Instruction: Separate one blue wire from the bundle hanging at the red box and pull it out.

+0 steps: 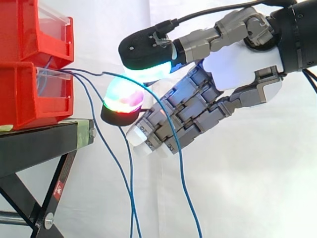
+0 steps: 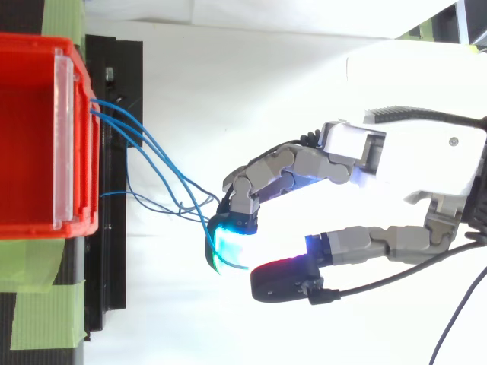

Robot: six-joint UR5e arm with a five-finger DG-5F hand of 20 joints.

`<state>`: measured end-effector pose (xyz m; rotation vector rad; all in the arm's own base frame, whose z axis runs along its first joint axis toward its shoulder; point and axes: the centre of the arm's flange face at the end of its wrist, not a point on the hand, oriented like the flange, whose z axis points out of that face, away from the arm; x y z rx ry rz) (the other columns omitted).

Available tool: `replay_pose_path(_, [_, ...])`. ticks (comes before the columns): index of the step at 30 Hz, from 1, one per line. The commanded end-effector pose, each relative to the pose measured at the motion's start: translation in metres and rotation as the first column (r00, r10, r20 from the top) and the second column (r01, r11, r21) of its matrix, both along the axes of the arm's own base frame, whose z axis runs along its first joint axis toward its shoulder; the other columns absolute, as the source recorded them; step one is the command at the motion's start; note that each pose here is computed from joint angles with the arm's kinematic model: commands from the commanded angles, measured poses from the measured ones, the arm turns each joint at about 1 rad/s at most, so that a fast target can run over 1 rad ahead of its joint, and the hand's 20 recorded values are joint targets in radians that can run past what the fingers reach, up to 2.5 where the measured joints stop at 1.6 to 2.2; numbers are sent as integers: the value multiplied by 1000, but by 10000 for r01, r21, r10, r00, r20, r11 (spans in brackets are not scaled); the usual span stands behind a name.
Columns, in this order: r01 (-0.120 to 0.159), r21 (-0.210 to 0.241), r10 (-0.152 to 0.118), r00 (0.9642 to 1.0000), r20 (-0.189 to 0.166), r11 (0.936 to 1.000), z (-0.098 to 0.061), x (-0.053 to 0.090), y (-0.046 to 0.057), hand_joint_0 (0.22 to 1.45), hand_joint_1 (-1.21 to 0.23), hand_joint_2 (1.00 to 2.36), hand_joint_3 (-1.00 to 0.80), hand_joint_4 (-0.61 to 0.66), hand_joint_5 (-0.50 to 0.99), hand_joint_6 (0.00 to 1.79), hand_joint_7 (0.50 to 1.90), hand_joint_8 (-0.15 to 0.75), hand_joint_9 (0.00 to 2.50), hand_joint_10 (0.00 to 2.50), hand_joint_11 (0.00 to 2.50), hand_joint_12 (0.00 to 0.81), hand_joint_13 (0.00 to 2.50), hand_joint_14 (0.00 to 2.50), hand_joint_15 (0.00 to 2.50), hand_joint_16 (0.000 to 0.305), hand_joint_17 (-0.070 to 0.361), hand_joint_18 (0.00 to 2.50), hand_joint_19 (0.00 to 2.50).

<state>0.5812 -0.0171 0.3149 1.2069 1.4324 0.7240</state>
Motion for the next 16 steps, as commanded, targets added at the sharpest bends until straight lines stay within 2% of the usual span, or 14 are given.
replay_pose_path(1, [0, 5, 0, 10000, 10, 10000, 0, 0, 0, 442, -607, 1545, -204, 81, -150, 913, 902, 391, 626, 10, 559, 495, 342, 9, 415, 75, 168, 285, 194])
replay_pose_path(16, [0, 9, 0, 10000, 25, 10000, 1, 0, 0, 426, -593, 1585, -209, 80, -149, 916, 879, 386, 625, 11, 555, 497, 357, 9, 408, 75, 168, 326, 170])
